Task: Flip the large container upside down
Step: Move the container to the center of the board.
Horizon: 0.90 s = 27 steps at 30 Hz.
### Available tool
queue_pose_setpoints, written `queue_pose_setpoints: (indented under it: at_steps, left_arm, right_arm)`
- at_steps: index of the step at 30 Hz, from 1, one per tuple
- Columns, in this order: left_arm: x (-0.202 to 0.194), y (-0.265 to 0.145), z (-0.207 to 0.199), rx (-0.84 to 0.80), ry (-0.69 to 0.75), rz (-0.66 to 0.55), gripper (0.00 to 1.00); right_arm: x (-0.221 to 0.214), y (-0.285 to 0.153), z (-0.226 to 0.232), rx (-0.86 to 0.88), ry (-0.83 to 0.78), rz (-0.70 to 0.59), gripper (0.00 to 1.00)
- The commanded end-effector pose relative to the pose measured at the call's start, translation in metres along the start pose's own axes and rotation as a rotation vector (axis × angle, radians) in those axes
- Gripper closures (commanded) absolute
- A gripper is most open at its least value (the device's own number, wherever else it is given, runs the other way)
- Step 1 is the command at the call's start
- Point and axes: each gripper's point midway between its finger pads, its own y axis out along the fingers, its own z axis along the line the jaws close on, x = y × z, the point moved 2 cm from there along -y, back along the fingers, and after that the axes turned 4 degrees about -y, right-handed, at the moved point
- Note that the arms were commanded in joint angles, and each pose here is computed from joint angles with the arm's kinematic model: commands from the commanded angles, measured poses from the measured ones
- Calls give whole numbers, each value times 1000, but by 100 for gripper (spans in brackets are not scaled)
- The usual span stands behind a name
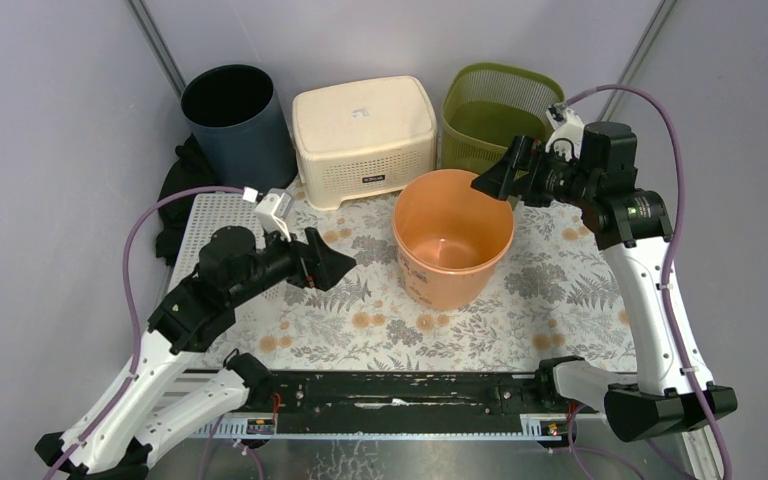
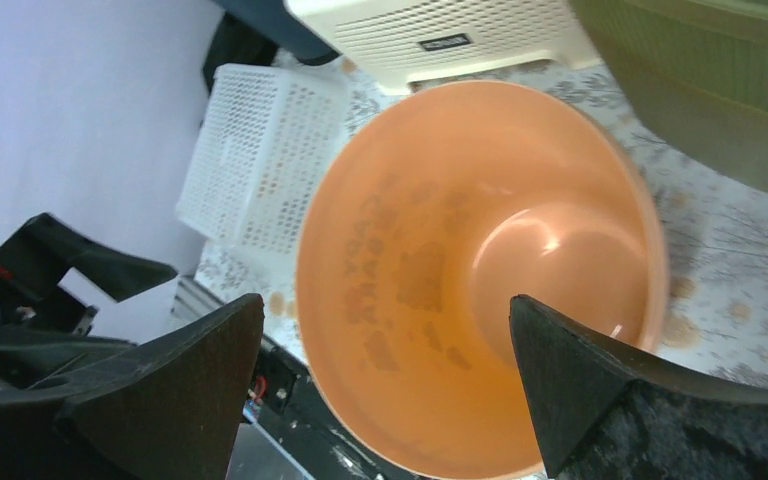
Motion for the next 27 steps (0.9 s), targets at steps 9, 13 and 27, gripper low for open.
queue_pose_setpoints:
  at_steps: [9,13,27]
  left_arm:
    - [16,-26,-1,51,8,-70,0]
    - [16,-32,1,69,-8,-77,0]
    - [-12,-32,11,78,-60,2,0]
  right_arm:
    - [18,21,102,300,-28,39,1]
    - [10,46,100,246,9,136,0]
    - [-40,103,94,-139,-140,269,1]
